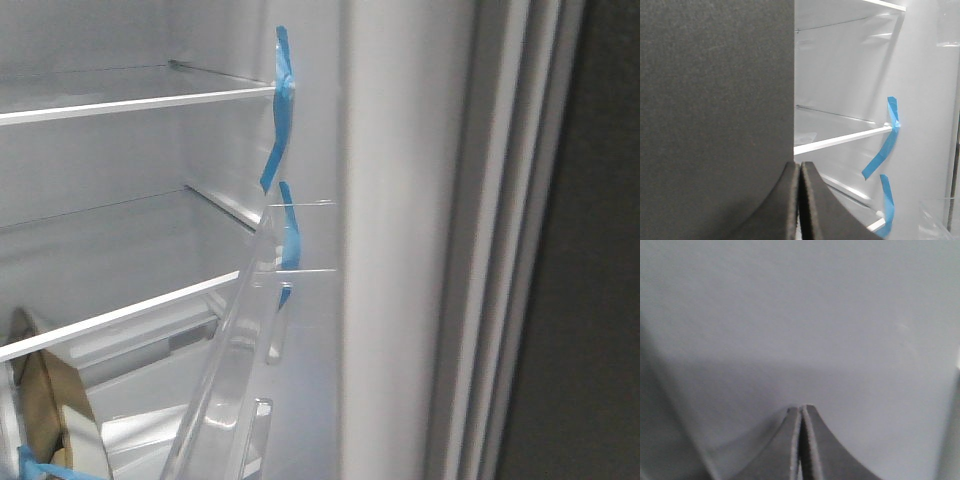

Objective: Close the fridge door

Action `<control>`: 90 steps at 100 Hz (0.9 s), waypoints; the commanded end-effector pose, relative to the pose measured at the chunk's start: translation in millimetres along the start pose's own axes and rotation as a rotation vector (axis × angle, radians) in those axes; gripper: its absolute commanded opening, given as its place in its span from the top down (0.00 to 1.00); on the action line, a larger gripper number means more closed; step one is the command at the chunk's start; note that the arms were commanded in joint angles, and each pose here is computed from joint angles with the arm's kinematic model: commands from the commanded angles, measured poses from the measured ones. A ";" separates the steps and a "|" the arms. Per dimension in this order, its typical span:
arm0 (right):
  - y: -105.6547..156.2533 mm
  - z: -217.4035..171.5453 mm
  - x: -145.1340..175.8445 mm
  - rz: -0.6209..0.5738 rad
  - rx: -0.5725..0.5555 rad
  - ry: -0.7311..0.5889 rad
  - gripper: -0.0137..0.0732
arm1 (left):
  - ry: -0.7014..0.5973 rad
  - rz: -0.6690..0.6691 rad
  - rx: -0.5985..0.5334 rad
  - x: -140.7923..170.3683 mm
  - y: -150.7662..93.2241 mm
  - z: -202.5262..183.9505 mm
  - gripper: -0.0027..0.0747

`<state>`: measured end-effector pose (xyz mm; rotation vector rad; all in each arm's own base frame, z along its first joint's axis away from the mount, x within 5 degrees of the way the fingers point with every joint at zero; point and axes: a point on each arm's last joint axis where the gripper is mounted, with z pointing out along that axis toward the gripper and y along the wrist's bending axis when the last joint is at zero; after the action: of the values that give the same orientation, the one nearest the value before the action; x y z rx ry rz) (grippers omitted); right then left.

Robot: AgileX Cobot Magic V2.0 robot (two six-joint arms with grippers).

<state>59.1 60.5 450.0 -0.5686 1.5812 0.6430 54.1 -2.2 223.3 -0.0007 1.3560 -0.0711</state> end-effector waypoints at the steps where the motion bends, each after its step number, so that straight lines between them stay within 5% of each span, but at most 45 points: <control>1: 2.6 1.3 -18.2 0.013 -0.031 -0.101 0.89 | -0.058 -0.012 0.003 3.9 0.3 -2.2 0.99; 36: -1.9 32.3 -35.5 0.004 -0.104 -0.080 0.89 | -0.058 -0.012 0.003 3.9 0.3 -2.2 0.99; 90: -38.3 142.2 -61.3 0.036 -0.143 -0.014 0.89 | -0.058 -0.012 0.003 3.9 0.3 -2.2 0.99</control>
<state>186.8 128.9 479.3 -0.6966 1.6262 0.7826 54.1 -2.2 223.3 -0.0007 1.3560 -0.0711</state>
